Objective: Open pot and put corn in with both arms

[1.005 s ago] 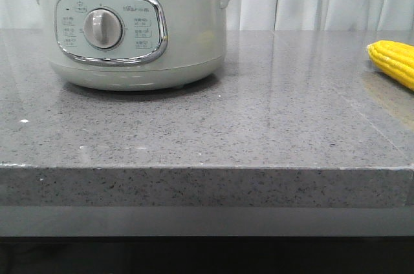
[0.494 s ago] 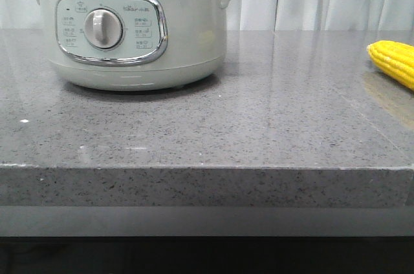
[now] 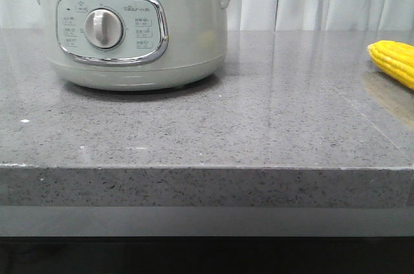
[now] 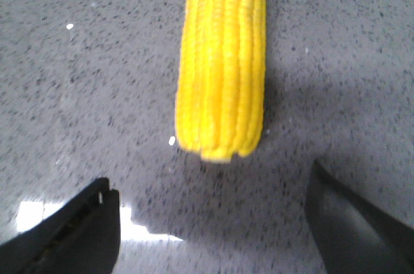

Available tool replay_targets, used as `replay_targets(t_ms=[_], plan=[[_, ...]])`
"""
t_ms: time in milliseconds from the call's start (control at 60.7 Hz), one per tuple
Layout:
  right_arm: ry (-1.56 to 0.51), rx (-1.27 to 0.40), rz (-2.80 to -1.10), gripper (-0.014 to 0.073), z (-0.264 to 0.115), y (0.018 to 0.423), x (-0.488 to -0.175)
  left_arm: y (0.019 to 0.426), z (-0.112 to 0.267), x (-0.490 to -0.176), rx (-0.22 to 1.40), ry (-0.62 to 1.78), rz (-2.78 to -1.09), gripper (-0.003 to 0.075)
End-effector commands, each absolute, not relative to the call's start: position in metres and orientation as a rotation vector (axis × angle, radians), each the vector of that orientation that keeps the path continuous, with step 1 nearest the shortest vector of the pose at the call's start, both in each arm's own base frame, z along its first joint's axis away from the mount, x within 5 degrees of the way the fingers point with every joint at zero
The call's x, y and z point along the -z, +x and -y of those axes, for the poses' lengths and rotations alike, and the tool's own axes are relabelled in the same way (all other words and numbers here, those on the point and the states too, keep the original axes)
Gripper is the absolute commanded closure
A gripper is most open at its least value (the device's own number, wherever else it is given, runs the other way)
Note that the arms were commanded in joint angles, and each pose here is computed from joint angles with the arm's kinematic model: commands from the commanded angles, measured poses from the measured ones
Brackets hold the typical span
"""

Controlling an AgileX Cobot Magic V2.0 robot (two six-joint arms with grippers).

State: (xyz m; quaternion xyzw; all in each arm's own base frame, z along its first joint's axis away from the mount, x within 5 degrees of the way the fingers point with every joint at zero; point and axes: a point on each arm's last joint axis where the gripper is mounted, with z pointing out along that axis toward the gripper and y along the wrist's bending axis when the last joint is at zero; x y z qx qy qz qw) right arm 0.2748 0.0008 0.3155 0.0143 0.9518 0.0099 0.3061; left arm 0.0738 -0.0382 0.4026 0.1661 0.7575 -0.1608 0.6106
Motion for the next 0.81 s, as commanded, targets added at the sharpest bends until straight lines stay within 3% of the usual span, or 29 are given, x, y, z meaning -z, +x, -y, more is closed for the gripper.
replay_targets(t_ms=[0,544,791], plan=[[0.022,0.010,-2.451,0.0003,0.002,0.293,-0.328,0.071,0.036,-0.426,0.401,0.327,-1.574,0.0493],[0.019,0.014,-2.540,0.0009,0.003,0.351,-0.291,0.071,0.036,-0.426,0.401,0.327,-1.576,0.0493],[0.020,0.014,-2.551,0.0288,0.003,0.355,-0.290,0.071,0.036,-0.426,0.401,0.327,-1.576,0.0493]])
